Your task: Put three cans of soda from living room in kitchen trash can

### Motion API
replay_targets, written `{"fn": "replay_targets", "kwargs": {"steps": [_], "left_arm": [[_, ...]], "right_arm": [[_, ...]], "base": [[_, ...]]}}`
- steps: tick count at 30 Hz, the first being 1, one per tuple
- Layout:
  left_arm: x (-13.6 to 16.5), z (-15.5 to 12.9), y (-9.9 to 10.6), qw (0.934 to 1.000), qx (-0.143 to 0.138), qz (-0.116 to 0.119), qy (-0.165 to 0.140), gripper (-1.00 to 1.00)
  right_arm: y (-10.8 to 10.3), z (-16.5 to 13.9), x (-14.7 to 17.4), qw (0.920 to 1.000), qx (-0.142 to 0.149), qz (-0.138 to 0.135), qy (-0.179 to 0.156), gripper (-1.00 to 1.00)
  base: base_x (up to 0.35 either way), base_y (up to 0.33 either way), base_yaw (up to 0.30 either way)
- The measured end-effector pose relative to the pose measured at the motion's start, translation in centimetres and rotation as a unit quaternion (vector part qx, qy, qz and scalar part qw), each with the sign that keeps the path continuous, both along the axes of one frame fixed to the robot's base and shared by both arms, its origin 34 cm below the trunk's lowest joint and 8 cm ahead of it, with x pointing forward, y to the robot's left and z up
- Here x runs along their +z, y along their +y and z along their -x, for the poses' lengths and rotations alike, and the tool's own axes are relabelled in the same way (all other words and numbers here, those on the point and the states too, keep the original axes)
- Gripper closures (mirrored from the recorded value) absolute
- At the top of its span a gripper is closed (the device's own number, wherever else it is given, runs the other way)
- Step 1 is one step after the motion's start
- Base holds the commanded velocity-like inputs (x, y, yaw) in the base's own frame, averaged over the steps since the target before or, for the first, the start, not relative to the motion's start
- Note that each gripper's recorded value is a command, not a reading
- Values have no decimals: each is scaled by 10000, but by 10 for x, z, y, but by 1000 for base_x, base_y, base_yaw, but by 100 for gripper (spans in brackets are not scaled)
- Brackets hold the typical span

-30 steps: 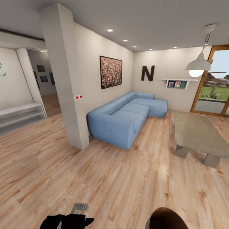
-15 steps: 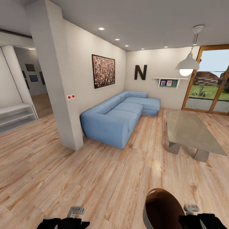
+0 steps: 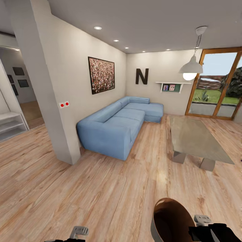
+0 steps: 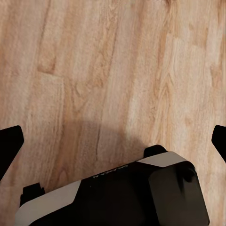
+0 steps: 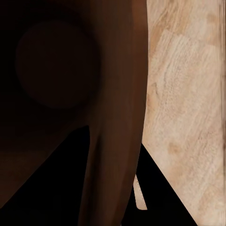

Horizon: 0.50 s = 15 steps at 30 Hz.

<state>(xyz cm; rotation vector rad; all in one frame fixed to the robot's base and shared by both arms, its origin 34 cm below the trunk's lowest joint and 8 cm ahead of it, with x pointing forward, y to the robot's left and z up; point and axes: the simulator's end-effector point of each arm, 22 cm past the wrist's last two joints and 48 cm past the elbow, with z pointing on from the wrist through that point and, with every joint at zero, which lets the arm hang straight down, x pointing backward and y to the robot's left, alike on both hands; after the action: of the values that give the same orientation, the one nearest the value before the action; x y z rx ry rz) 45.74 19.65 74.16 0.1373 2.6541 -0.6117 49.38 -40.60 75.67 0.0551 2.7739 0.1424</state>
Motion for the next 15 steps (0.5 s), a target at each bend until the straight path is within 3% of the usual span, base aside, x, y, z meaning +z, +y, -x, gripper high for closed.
{"fn": "replay_targets", "kwargs": {"steps": [15], "left_arm": [[0,-2,-1,10000,-17,-3,-66,-100]], "right_arm": [[-3,2,0,10000,-13,5,12,100]], "base": [[248,-182,-245]]}}
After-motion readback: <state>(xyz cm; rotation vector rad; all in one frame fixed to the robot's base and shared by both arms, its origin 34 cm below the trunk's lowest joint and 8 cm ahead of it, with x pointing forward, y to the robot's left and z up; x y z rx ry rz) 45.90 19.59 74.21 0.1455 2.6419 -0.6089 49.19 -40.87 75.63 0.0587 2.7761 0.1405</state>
